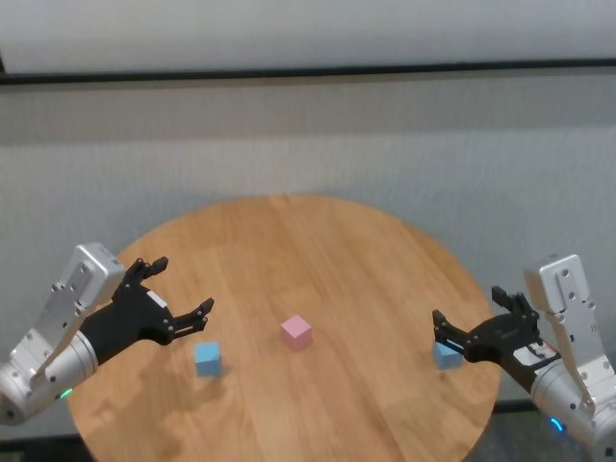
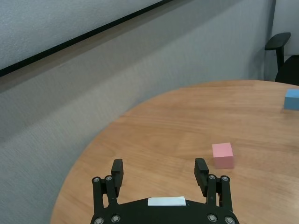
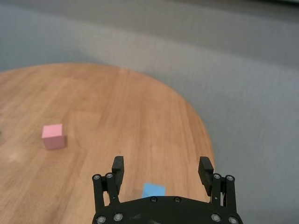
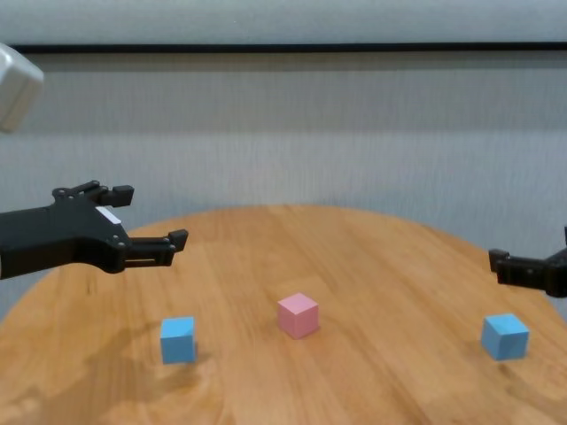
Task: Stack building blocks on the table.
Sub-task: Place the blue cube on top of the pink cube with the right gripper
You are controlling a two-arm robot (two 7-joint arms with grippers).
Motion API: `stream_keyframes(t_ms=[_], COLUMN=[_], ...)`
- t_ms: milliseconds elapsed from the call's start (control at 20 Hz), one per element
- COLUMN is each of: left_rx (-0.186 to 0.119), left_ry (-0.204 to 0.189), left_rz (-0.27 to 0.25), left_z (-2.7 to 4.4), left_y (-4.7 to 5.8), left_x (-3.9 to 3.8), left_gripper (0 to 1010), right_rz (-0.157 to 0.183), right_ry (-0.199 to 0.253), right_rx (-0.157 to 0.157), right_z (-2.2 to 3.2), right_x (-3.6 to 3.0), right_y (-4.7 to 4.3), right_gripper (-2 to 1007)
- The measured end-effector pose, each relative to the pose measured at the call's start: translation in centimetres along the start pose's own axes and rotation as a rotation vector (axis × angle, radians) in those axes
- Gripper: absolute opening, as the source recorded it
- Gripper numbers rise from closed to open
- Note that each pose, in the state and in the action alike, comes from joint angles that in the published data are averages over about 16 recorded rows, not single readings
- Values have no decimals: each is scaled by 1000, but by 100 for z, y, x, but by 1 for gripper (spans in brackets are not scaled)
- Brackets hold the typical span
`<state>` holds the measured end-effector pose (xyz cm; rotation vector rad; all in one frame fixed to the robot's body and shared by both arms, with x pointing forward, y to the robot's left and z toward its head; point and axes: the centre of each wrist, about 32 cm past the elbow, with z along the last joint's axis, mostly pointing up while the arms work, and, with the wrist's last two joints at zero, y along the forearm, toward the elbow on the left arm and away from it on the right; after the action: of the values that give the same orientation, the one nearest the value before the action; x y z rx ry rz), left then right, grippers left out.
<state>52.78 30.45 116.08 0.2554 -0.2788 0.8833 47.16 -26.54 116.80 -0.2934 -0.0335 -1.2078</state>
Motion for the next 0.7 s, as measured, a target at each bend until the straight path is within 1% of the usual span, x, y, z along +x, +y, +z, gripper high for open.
stream_keyframes(t_ms=[150,350,500,700], left_rx=[0,1,1,1], left_ry=[1,3,3,4], left_rz=[-1,-1,-2,-2], left_z=[1,1,1,1], left_y=[-2,-3,-4,-5], left_x=[0,0,0,-1], left_gripper=[999,999,999,999], right_rz=[-11,-23,-27,-34], right_ry=[23,39,44,44], right_rx=[-39,-80,-100,-118], right_z=[1,-18,-40,-75], right_x=[-70,-145,-187,-223], right_y=[-9,-4,10,33], right_gripper=[1005,1005,1005,1005])
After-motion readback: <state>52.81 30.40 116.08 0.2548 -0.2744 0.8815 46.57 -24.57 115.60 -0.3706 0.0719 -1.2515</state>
